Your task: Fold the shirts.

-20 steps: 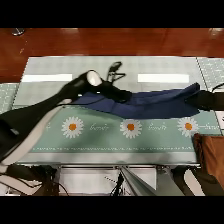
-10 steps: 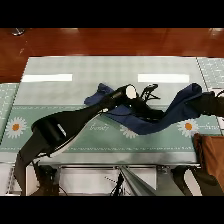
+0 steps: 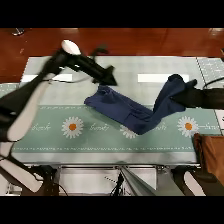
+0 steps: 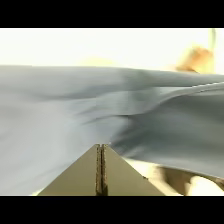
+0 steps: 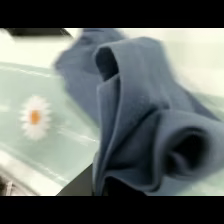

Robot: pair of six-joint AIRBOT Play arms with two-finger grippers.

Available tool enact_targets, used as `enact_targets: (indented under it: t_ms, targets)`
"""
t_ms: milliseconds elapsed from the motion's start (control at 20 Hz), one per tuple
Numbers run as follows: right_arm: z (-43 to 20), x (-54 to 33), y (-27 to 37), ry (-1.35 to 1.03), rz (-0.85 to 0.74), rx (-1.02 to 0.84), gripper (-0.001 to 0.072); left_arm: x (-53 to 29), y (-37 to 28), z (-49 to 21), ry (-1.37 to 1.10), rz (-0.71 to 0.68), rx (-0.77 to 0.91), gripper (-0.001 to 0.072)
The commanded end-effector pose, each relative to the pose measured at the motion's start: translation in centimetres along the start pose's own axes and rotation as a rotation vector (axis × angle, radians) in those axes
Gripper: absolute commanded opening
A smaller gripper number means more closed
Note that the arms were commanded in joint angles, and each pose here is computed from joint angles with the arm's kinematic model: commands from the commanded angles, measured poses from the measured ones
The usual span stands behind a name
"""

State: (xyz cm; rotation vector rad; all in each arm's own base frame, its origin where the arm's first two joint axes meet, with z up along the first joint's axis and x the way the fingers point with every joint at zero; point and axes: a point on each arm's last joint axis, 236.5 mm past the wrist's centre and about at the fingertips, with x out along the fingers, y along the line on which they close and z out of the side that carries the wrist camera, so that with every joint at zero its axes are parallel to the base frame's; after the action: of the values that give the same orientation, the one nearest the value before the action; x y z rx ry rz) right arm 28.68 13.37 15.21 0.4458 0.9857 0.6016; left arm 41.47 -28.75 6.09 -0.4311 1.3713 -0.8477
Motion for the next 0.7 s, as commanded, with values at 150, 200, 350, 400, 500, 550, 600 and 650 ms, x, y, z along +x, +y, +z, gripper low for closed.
enact_targets:
  t_ms: [150, 200, 350, 400, 500, 550, 600, 650]
  targets:
    - [3.7, 11.5, 6.1, 0.081, 0.14, -0.09, 0.002, -20.0, 4.3, -5.3, -0.467, 0.312, -0.02, 0.002]
    - [3.6, 13.7, 6.8, 0.111, 0.151, -0.1, 0.0021, -20.3, 2.9, -7.4, -0.493, 0.295, -0.007, 0.002]
    - [2.9, 20.4, 7.7, 0.198, 0.167, -0.128, 0.0021, -18.4, 0.5, -14.2, -0.516, 0.275, 0.057, 0.002]
    - [2.5, 22.4, 7.8, 0.229, 0.173, -0.12, 0.0021, -17.3, 0.5, -16.2, -0.507, 0.268, 0.059, 0.0021]
    - [1.8, 25.6, 7.7, 0.279, 0.179, -0.112, 0.0021, -15.1, 1.4, -19.4, -0.484, 0.259, 0.035, 0.002]
    - [1.3, 27.0, 7.6, 0.299, 0.178, -0.107, 0.0021, -14.0, 2.1, -20.7, -0.473, 0.253, 0.001, 0.0021]
    - [0.9, 28.2, 7.4, 0.32, 0.174, -0.088, 0.0021, -13.2, 2.7, -21.5, -0.462, 0.244, -0.029, 0.0021]
    - [0.6, 29.1, 7.0, 0.331, 0.166, -0.063, 0.0025, -12.4, 3.1, -22.2, -0.449, 0.233, -0.051, 0.0021]
